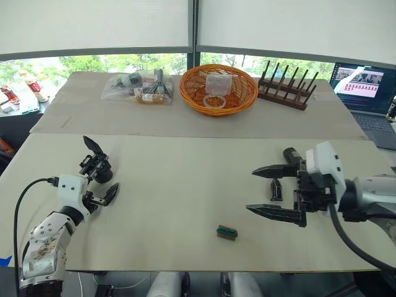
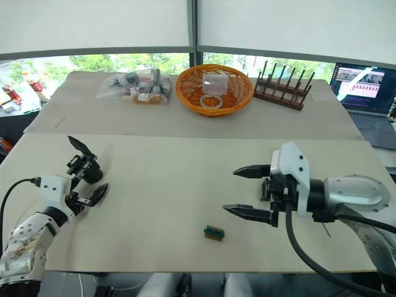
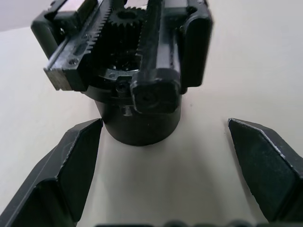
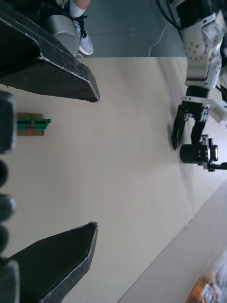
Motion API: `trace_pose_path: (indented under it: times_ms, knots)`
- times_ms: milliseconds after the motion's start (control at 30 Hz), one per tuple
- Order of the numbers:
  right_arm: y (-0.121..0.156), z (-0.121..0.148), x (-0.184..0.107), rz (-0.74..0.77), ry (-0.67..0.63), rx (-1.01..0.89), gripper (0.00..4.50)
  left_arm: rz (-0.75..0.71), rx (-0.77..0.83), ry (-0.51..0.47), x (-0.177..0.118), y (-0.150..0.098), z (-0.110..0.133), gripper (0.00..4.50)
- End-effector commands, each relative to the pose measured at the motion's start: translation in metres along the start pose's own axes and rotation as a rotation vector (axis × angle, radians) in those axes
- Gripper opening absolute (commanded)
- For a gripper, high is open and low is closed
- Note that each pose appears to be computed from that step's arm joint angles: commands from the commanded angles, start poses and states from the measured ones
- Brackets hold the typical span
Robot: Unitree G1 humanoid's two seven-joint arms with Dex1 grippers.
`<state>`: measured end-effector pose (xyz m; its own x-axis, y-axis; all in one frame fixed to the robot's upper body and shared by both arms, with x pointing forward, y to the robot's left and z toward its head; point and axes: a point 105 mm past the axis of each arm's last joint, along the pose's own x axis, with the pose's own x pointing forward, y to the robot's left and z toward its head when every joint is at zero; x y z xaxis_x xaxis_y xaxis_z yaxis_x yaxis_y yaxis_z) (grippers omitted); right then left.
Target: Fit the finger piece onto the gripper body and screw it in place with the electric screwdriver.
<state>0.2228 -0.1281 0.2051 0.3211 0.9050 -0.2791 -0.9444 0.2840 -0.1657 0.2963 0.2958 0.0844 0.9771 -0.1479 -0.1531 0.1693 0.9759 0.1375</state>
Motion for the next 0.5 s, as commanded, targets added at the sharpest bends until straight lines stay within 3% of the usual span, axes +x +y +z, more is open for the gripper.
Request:
trace_pose_path:
  times_ms: [33,200,300,400,500]
  knots:
    - [-0.007,0.008,0.000,-0.042,-0.029,-0.050,4.47,0.017,0.023,-0.056,0.009,0.001,0.012,4.50]
    - [-0.009,0.004,-0.001,-0.056,-0.026,-0.042,4.47,0.034,0.003,-0.075,0.017,0.006,0.014,4.50]
    - [-0.009,0.001,-0.001,-0.057,-0.022,-0.039,4.50,0.020,-0.010,-0.100,0.020,0.004,0.018,3.68]
    - [-0.008,-0.001,0.000,-0.059,-0.019,-0.039,4.50,0.022,0.010,-0.101,0.020,-0.002,0.018,2.34]
    - [-0.009,-0.002,0.000,-0.071,-0.022,-0.034,4.50,0.049,-0.014,-0.124,0.014,-0.019,0.022,2.33]
